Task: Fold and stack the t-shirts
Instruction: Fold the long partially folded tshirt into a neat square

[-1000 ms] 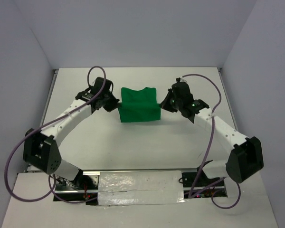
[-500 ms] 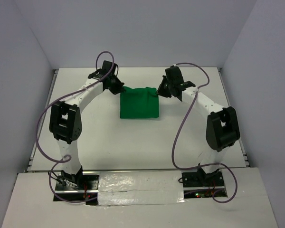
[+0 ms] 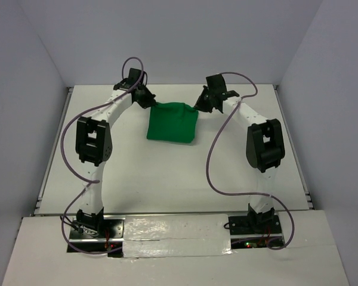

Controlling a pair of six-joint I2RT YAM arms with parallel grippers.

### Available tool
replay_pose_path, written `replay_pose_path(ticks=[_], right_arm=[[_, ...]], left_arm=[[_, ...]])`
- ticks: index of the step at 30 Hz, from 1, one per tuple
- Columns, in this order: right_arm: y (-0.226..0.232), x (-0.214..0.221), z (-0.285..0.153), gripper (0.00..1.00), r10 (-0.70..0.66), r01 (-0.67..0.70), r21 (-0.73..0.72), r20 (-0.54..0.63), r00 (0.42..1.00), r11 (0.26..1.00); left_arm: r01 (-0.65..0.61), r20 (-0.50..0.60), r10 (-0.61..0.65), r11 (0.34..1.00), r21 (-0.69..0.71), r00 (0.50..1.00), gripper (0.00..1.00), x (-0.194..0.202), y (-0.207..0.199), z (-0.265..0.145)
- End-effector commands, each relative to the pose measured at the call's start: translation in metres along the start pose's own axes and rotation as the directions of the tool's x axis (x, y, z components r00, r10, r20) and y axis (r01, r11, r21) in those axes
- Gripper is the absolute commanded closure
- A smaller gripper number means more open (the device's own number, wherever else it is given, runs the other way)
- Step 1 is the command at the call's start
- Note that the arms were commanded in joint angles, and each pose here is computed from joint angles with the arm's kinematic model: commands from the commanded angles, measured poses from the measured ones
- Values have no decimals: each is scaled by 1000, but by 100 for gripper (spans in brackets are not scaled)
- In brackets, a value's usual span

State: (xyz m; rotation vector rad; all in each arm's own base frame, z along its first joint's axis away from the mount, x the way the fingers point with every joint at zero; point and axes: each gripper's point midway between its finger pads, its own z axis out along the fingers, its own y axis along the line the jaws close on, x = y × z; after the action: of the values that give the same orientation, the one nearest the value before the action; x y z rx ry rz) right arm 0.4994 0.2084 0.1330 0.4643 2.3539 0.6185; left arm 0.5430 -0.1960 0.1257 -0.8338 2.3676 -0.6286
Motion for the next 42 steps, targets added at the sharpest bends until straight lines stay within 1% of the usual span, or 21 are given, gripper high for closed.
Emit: replay_pose_path(ticks=[1, 4, 16, 17, 19, 20, 21, 22, 23, 24, 25, 26, 30, 32, 34, 35, 37, 38, 39, 40, 42], right_arm=[[15, -24, 4, 100, 15, -14, -34, 35, 999, 999], [0, -26, 18, 100, 74, -74, -9, 30, 997, 997], [-45, -6, 28, 100, 127, -128, 69, 24, 992, 989], [-46, -7, 29, 100, 128, -130, 74, 31, 991, 989], [-51, -12, 31, 100, 137, -140, 75, 45, 990, 987], [-51, -15, 31, 98, 144, -147, 71, 47, 988, 987], [-50, -16, 34, 77, 146, -148, 59, 44, 988, 987], [-44, -23, 32, 61, 145, -146, 33, 43, 989, 989], [-42, -26, 31, 30, 136, -137, 24, 40, 990, 990], [-38, -29, 28, 19, 113, -114, 14, 39, 993, 993], [-31, -36, 23, 12, 104, -104, -6, 48, 993, 995], [-25, -42, 15, 1, 92, -91, -21, 59, 994, 996], [-12, -53, -13, 0, 44, -41, -43, 92, 995, 998], [-7, -52, -31, 3, 27, -21, -58, 108, 994, 998], [-11, -37, -37, 11, 12, -7, -49, 93, 996, 999], [-4, -29, -45, 33, -7, 13, -65, 87, 996, 998], [5, -17, -49, 62, -32, 37, -77, 68, 997, 996], [9, -9, -47, 85, -48, 53, -79, 57, 997, 995], [16, 1, -44, 93, -73, 76, -78, 42, 996, 994], [22, 1, -42, 98, -79, 82, -85, 38, 996, 993], [22, 11, -26, 100, -67, 66, -77, -12, 998, 995]], left_arm=[[-54, 30, 52, 996, 70, 998, 100, -16, -21, 10], [-111, 26, 109, 984, 138, 994, 100, -23, -45, 28], [-167, 10, 168, 966, 197, 986, 100, -8, -56, 33], [-180, 11, 181, 962, 205, 983, 97, -7, -60, 33], [-207, 14, 210, 949, 240, 978, 67, -4, -71, 36], [-224, 15, 228, 941, 252, 974, 47, -3, -73, 38], [-231, 20, 234, 935, 268, 972, 16, -6, -80, 34], [-236, 18, 240, 935, 265, 971, 1, -5, -78, 37], [-252, 24, 255, 931, 265, 967, 1, -6, -79, 34], [-259, 29, 261, 929, 263, 965, 1, -8, -79, 29], [-270, 46, 268, 928, 256, 962, 1, -12, -79, 24], [-275, 60, 268, 929, 247, 961, 1, -15, -78, 19], [-304, 145, 281, 938, 169, 949, 1, -32, -69, -16], [-302, 171, 280, 946, 119, 945, 1, -35, -56, -35], [-315, 196, 293, 945, 90, 936, 1, -32, -49, -46], [-327, 208, 307, 942, 69, 929, 2, -26, -39, -53], [-337, 203, 318, 940, 63, 926, 9, -17, -30, -55], [-338, 206, 318, 938, 73, 925, 13, -13, -29, -55], [-340, 177, 324, 938, 66, 929, 21, 0, -19, -50], [-333, 164, 319, 941, 64, 933, 24, 5, -16, -46], [-331, 117, 324, 943, 46, 939, 29, 18, -9, -37]])
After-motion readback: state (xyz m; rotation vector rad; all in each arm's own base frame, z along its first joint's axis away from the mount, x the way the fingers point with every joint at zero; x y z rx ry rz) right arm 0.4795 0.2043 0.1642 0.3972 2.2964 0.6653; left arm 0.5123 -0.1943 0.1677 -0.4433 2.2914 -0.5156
